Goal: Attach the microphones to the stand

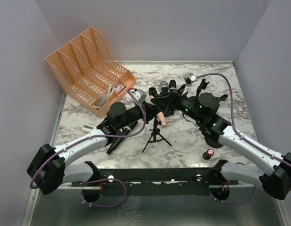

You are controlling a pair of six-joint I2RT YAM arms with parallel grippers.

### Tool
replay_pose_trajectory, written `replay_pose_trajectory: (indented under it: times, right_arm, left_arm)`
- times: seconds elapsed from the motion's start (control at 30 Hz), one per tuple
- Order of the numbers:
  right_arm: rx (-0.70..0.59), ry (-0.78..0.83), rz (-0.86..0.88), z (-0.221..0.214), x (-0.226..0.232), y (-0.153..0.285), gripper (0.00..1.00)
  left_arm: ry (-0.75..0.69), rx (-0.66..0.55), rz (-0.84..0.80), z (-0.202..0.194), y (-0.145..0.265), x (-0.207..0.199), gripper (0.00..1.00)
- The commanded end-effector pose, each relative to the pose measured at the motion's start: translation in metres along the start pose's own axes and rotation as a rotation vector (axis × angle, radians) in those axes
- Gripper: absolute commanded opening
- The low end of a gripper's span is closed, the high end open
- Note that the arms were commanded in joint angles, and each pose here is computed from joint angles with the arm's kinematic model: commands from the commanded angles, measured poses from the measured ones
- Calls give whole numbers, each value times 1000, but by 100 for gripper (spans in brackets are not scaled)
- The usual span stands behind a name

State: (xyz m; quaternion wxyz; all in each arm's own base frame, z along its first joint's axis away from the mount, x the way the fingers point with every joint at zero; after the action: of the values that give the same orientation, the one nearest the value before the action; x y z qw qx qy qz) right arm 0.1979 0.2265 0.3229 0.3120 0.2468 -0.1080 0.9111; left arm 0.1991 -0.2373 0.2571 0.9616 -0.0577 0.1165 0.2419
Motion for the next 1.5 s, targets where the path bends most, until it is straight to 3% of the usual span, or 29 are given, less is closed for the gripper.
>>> replay_pose_trajectory:
  times: [0.0, 0.2, 0.47, 0.73, 1.07, 1.23, 1.27, 1.47]
  right_arm:
    - [-58, 59, 67, 6, 9, 23, 72]
    - [-19, 219, 181, -12, 7, 53, 74]
    - [190, 307, 291, -54, -9, 61, 67]
    - [254, 315, 230, -69, -24, 52, 62]
    - [220, 324, 176, -70, -30, 50, 58]
    - [221, 292, 187, -74, -30, 47, 46]
    - [210, 258, 189, -73, -28, 45, 35]
    - [193, 148, 149, -76, -28, 44, 23]
  left_arm:
    - [-22, -70, -54, 20, 1, -8, 0]
    - [-19, -65, -121, 25, 9, -10, 0]
    - [-50, -3, -374, 44, 7, -5, 0]
    - [-104, 21, -512, 64, -1, 6, 0]
    - [-126, 24, -579, 73, 5, 1, 0]
    - [-137, 6, -561, 77, 6, 0, 0]
    - [-134, 1, -548, 77, 6, 1, 0]
    - [-151, -30, -509, 81, 9, 0, 0]
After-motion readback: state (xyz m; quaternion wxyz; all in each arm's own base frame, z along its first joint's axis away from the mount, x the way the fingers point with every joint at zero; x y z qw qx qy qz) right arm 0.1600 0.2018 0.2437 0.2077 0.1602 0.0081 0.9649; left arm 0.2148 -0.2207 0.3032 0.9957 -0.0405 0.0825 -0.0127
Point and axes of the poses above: each gripper's point midway between its finger pads, its own y axis back along the fingers, its own x axis along the line the jaws close on, z = x × y, the point moved 10 cm from there along y, back along the fingers, and after that the axes turned 2 degrees about -y, right-handed, at the moved point
